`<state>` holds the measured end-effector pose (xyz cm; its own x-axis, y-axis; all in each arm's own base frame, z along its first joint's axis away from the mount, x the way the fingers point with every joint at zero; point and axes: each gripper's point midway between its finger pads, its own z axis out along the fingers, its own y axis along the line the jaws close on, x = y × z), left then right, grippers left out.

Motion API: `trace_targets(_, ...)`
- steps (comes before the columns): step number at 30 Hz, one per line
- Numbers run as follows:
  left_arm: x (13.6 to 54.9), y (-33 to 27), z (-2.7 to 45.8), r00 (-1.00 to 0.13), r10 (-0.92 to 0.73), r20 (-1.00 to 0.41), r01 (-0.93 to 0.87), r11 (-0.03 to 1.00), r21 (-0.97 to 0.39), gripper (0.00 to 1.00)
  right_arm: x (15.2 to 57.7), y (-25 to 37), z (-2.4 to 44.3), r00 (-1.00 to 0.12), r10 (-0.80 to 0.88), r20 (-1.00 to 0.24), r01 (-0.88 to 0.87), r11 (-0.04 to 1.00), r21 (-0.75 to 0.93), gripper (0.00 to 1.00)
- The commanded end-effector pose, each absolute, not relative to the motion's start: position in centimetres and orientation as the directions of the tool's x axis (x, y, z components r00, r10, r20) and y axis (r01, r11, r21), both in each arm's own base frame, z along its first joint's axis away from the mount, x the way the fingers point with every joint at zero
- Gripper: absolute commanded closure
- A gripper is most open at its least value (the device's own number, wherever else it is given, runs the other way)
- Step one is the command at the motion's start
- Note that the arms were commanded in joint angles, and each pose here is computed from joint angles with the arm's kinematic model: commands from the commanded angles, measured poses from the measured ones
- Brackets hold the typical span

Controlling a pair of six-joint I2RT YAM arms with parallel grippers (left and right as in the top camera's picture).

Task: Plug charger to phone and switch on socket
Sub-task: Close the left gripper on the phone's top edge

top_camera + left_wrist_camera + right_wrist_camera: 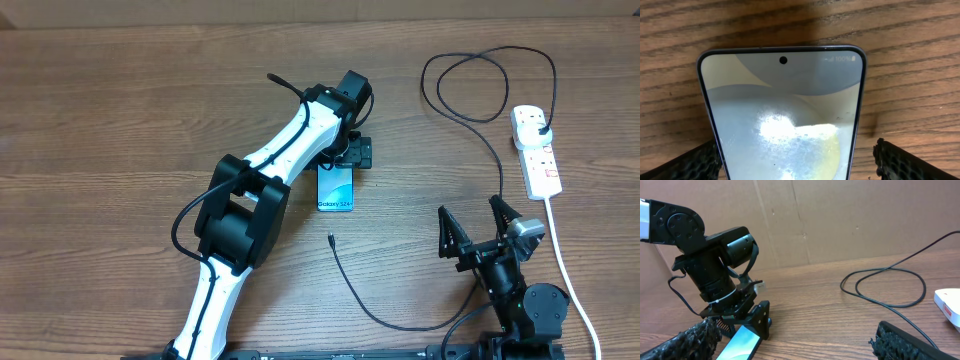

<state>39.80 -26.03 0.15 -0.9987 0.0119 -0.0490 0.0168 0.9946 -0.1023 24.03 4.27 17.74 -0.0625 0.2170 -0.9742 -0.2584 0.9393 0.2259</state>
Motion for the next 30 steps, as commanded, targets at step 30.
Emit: trace_targets(30,34.6,-24.7,-6.2,-0.983,0.026,0.181,0.020,0.999,-0.033,0.16,24.1,4.2,17.6,-0.057,0.215,-0.975,-0.256,0.941,0.223,0.00)
